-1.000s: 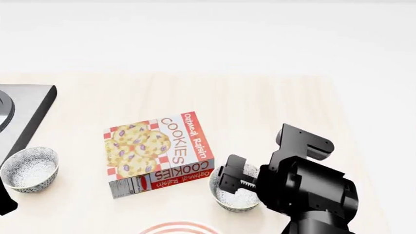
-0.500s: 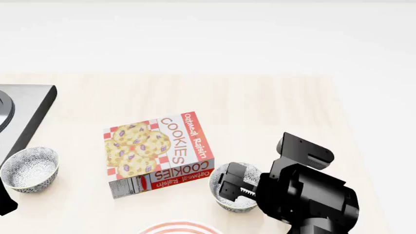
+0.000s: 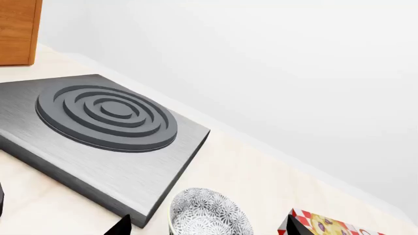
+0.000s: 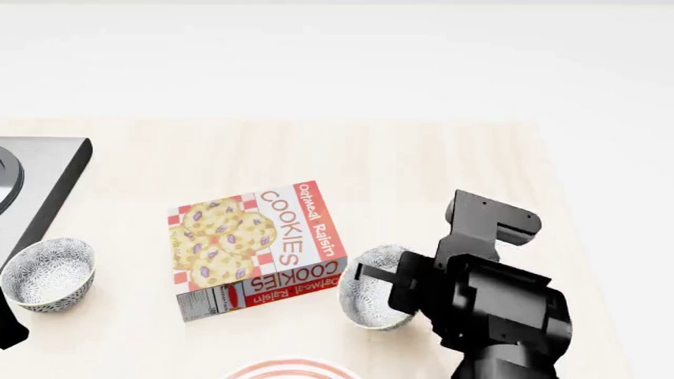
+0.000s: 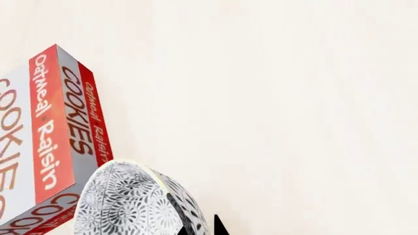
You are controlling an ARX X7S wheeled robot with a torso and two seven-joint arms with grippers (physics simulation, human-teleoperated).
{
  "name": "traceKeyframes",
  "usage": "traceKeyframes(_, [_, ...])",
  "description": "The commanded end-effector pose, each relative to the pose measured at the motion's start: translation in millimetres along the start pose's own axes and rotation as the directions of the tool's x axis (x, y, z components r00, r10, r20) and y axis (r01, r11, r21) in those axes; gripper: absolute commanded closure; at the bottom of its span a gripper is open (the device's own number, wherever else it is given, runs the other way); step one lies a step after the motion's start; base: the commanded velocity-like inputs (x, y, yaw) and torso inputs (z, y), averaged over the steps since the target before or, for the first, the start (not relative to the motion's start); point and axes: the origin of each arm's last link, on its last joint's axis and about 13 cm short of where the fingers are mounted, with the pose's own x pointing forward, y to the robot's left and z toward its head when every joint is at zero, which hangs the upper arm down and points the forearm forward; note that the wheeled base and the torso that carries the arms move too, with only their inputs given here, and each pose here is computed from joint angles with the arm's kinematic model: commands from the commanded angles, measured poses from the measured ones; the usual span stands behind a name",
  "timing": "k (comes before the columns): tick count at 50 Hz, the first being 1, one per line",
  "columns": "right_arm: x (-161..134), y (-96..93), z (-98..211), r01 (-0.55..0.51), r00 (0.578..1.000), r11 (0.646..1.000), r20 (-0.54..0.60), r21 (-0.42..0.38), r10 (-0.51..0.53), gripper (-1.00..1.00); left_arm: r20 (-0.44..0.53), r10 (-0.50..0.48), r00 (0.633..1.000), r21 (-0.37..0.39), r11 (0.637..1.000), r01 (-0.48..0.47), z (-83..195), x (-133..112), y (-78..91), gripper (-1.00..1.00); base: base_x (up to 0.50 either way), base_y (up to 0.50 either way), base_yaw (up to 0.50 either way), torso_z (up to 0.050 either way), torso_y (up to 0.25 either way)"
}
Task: Pick the akita bowl next to the plate and place it on the plate.
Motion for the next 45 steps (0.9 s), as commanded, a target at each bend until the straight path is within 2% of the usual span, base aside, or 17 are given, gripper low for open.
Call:
traceKeyframes(1, [-27, 13.6, 32, -0.009, 0.981, 0.995, 0.193, -0.098, 0.028, 1.0, 0.0, 0.0, 1.0, -0.001, 1.0, 0.0, 0, 0, -0.2, -1.0, 0.0, 0.0, 0.0, 0.0, 0.0])
traceKeyframes(7, [-63, 18.9, 40, -0.003, 0.958, 0.992, 0.284, -0.128, 0.04, 1.0, -0.001, 0.001, 1.0, -0.002, 1.0, -0.001, 1, -1, -0.2, -1.0, 0.0, 0.0, 0.0, 0.0, 0.0])
traceKeyframes(13, [-88, 21.1, 42, 0.003, 0.942, 0.988, 0.333, -0.153, 0.048, 1.0, 0.0, 0.0, 1.0, 0.0, 1.0, 0.0, 2, -1, -0.5, -1.0, 0.0, 0.0, 0.0, 0.0, 0.0])
traceKeyframes(24, [-114, 27.2, 45, 0.006, 0.916, 0.982, 0.396, -0.189, 0.071, 1.0, 0.0, 0.001, 1.0, -0.001, 1.0, -0.001, 2, -1, -0.6, -1.0, 0.0, 0.0, 0.0, 0.0, 0.0])
traceKeyframes(29, [-128, 31.1, 38, -0.031, 0.904, 0.977, 0.411, -0.211, 0.118, 1.0, 0.001, 0.001, 1.0, 0.0, 1.0, -0.001, 1, -1, -0.8, -1.0, 0.0, 0.0, 0.0, 0.0, 0.0])
traceKeyframes(39, [-146, 35.2, 23, -0.165, 0.915, 0.966, 0.333, -0.201, 0.226, 1.0, 0.002, 0.001, 1.0, 0.002, 1.0, -0.001, 2, -2, -1.0, -1.0, 0.0, 0.0, 0.0, 0.0, 0.0])
traceKeyframes(45, [-152, 34.7, 18, -0.177, 0.932, 0.965, 0.283, -0.194, 0.227, 1.0, 0.001, 0.001, 1.0, 0.002, 1.0, -0.001, 2, -2, -1.0, -1.0, 0.0, 0.0, 0.0, 0.0, 0.002])
